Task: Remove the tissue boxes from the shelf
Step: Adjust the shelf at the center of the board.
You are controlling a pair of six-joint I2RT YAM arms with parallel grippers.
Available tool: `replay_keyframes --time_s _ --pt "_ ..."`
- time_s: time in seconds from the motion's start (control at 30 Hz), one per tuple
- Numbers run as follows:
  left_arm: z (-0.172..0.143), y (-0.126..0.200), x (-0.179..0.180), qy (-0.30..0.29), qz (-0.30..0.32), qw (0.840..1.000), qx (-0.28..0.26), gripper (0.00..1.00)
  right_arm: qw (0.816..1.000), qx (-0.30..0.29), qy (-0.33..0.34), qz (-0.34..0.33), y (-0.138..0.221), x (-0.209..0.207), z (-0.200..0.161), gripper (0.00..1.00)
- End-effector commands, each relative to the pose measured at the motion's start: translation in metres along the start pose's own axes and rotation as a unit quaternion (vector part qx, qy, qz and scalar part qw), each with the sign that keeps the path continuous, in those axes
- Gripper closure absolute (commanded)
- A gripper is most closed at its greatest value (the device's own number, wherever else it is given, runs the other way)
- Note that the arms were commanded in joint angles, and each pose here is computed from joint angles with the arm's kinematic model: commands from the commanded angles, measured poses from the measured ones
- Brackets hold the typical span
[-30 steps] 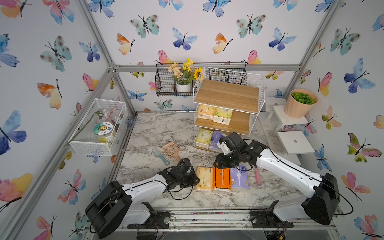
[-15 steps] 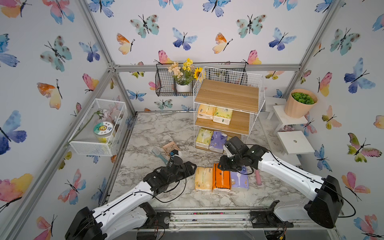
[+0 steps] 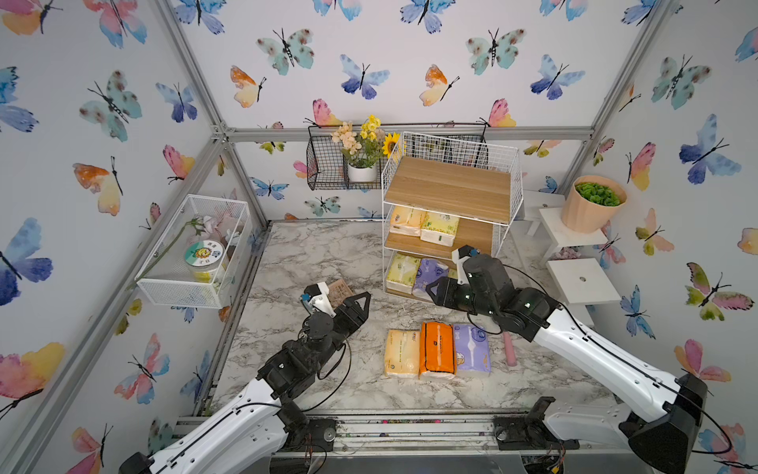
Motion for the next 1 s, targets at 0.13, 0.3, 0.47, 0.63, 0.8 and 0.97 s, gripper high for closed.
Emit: replay_keyframes --time_s 0.13,0.3,0.47,0.63,0.8,0.97 --pt "0.007 -0.003 0.001 0.03 -0.009 0.998 -0.046 0.38 0.975 -0.209 -0.057 0.056 0.022 0.006 0.03 0.53" --pt "0.018 -0.012 -0.007 -0.001 -0.022 0.999 -0.026 0.38 0.982 -0.182 -0.035 0.04 0.015 -0.001 0.023 0.52" --pt "0.043 -0.023 -0.011 -0.041 -0.037 0.998 -0.011 0.37 0.987 -0.154 -0.045 0.03 0.018 -0.017 0.012 0.52" --pt "0.066 -0.037 -0.02 -0.093 -0.039 0.995 0.005 0.36 0.99 -0.121 -0.063 -0.043 0.02 -0.051 -0.007 0.51" --pt "0.075 -0.048 -0.022 -0.103 -0.039 0.994 0.011 0.36 0.991 -0.066 -0.068 -0.097 0.009 -0.082 -0.028 0.51" --pt "0.07 -0.053 -0.015 -0.081 -0.038 0.996 0.021 0.36 0.989 -0.038 -0.117 -0.08 -0.003 -0.102 -0.039 0.46"
Point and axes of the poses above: each gripper's point midway between its finger pads, its own y axis back along the fingers, its own x axis along the line the jaws close on, z = x × y, the point moved 10 cm from there along y, back along the fingers, and after that the axes turned 15 degrees about -y, right-handed, at the moved point
